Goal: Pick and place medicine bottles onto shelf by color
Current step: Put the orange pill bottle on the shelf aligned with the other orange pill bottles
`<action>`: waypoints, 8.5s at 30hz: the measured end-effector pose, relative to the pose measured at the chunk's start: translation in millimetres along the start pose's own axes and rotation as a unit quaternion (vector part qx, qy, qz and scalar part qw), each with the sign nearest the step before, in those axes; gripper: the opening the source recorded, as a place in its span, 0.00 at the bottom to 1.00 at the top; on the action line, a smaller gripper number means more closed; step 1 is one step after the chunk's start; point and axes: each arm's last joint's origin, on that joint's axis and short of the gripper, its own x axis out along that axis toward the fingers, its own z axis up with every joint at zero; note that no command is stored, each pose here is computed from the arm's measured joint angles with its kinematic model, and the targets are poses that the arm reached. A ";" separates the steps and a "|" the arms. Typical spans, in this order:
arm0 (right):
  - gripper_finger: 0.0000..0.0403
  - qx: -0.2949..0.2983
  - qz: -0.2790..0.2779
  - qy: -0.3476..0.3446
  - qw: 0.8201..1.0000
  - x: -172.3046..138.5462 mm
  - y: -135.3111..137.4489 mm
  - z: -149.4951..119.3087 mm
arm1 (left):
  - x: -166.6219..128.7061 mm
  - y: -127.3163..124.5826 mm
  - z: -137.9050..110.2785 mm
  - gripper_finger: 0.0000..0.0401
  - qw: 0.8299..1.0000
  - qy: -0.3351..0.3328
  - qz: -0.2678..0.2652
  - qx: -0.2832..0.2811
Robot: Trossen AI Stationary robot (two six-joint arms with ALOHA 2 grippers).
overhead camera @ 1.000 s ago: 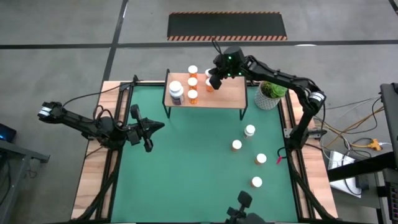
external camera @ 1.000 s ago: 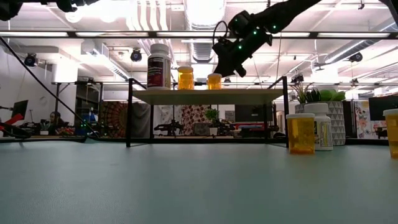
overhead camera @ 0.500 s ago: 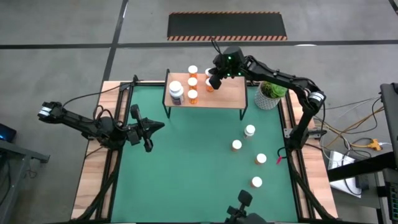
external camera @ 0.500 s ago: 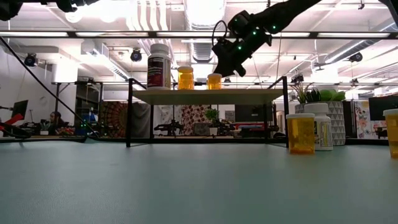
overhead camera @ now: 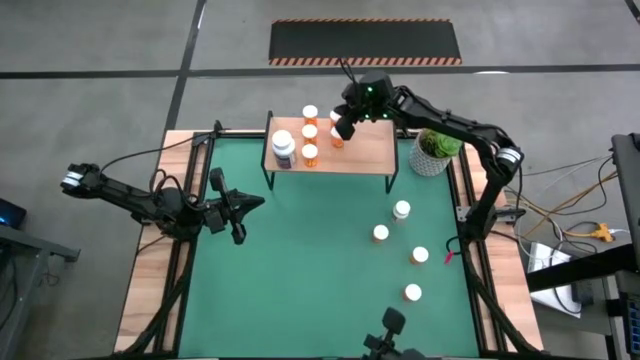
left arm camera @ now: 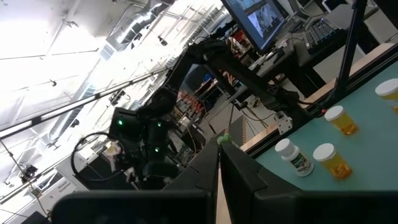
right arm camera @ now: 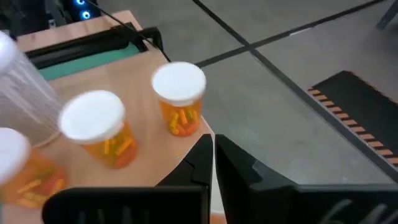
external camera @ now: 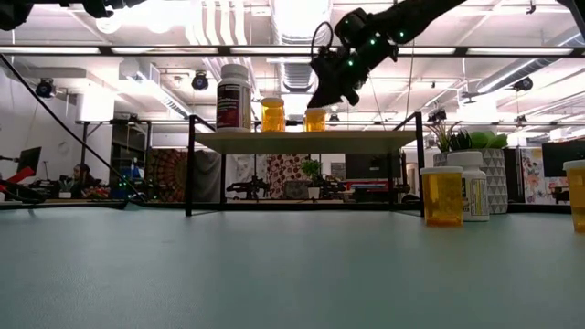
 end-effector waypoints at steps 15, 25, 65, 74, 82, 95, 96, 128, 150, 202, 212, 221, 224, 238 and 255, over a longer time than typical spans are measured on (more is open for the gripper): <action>0.02 -0.033 0.111 0.112 0.987 -57.0 94.6 12.9 | 0.6 0.4 0.9 0.00 1.000 -0.004 0.004 -0.006; 0.02 0.015 0.166 0.272 0.948 -86.2 179.3 -24.6 | 1.4 -0.2 0.8 0.00 1.000 -0.004 0.004 -0.005; 0.56 0.188 -0.013 0.494 0.849 -89.1 201.0 -138.9 | 1.4 -0.3 0.8 0.00 1.000 -0.004 0.004 -0.008; 0.80 0.189 -0.042 0.496 0.846 -77.1 211.3 -149.3 | 1.4 -0.3 0.8 0.00 1.000 -0.004 0.004 -0.008; 0.85 0.170 -0.061 0.521 0.834 -61.5 220.8 -166.0 | 1.4 -0.3 0.8 0.00 1.000 -0.003 0.004 -0.008; 0.62 0.172 -0.057 0.516 0.837 -50.3 224.7 -171.1 | 1.4 -0.4 0.7 0.00 1.000 -0.003 0.004 -0.008; 0.59 0.173 -0.056 0.516 0.837 -50.3 224.7 -171.1 | 1.4 -0.3 0.7 0.00 1.000 -0.003 0.004 -0.008; 0.51 0.168 0.086 0.367 0.911 -90.5 221.3 -13.6 | 1.4 -0.3 0.8 0.00 1.000 -0.003 0.004 -0.008; 0.51 0.129 -0.009 0.371 0.919 -58.4 93.2 14.5 | 1.4 -0.3 0.7 0.00 1.000 -0.003 0.004 -0.007; 0.03 0.021 -0.015 0.436 0.899 -57.6 83.5 8.3 | 1.4 -0.6 0.5 0.00 1.000 -0.002 0.003 -0.006; 0.02 0.025 -0.011 0.381 0.924 -46.2 88.6 13.9 | 1.5 -0.6 0.5 0.00 1.000 -0.002 0.003 -0.006; 0.02 0.023 -0.012 0.371 0.928 -45.0 91.8 15.2 | 1.4 -0.6 0.5 0.00 1.000 -0.002 0.003 -0.006; 0.02 0.011 -0.041 0.368 0.929 -44.5 90.1 15.4 | 1.4 -0.6 0.5 0.00 1.000 -0.002 0.003 -0.006; 0.02 0.011 -0.022 0.333 0.943 -35.3 94.2 19.0 | 1.4 -0.6 0.5 0.00 1.000 -0.002 0.002 -0.006; 0.02 0.000 -0.015 0.313 0.950 -29.1 94.5 19.2 | 1.4 -0.6 0.5 0.00 1.000 -0.002 0.003 -0.006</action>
